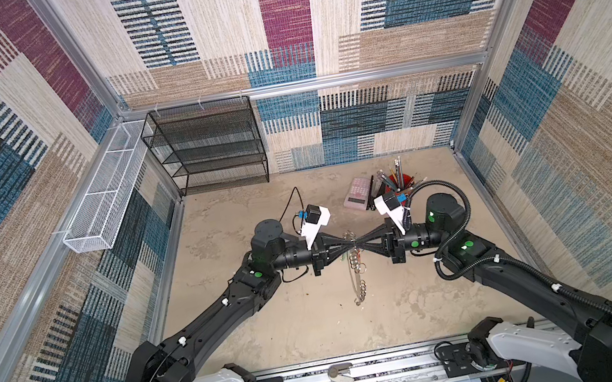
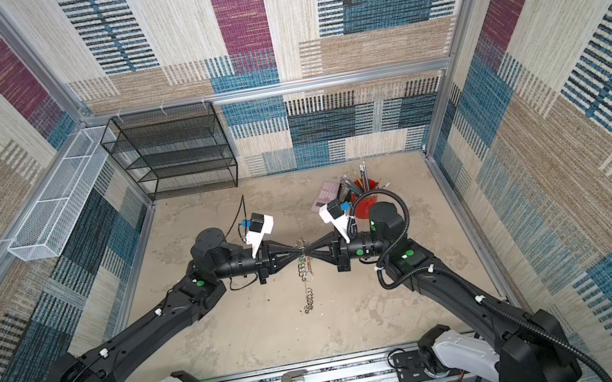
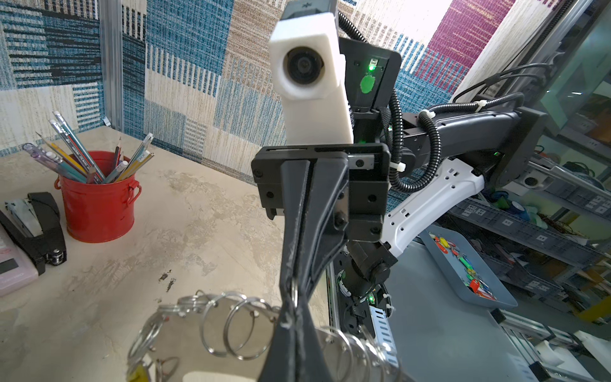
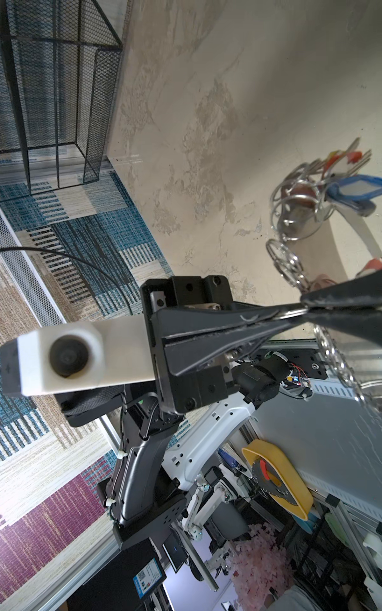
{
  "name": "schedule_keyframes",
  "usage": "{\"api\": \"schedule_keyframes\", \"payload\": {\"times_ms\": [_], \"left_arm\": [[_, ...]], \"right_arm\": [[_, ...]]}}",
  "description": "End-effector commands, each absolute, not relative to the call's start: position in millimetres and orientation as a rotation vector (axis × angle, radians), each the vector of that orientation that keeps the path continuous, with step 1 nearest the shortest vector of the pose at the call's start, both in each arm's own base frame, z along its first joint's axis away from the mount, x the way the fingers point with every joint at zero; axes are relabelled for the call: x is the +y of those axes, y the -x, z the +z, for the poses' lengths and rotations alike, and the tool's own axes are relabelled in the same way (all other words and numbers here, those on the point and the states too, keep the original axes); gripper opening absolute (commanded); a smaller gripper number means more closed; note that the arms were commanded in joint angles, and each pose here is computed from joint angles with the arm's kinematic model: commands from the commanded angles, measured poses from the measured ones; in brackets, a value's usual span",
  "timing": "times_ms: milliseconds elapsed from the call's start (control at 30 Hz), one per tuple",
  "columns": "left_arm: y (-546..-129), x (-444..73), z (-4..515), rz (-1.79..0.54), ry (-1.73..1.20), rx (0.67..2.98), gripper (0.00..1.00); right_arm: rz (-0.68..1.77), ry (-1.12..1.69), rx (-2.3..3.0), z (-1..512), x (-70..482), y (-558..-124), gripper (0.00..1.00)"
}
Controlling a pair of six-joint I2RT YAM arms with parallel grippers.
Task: Put the keys on the keyring
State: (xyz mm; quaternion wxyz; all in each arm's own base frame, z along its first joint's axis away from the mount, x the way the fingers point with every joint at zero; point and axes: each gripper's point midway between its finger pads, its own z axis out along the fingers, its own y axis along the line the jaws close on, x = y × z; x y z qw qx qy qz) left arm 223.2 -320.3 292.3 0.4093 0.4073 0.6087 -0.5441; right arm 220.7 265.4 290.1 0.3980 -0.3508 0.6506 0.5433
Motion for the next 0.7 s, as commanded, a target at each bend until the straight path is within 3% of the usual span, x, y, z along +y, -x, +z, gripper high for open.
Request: {"api": "schedule_keyframes", "payload": {"times_ms": [0, 100, 433, 667], "left_arm": [[-218, -318, 292, -1.339, -1.082, 1.540, 0.12], [-220, -313, 287, -1.299, -1.085, 1.595, 0.23], [-219, -281, 278, -1.094, -1.242, 1.734, 0.44], [-225, -281, 291, -0.994, -1.415, 1.752, 0.44]], "right_arm": [[1.324, 0.859, 1.648, 294, 264, -228, 0.00], [1.306, 0.853, 1.653, 296, 264, -230, 0.00], [1.213, 0.884, 1.706, 287, 270, -232, 0.00], [1.179, 0.926, 1.716, 285, 277, -230, 0.00]]}}
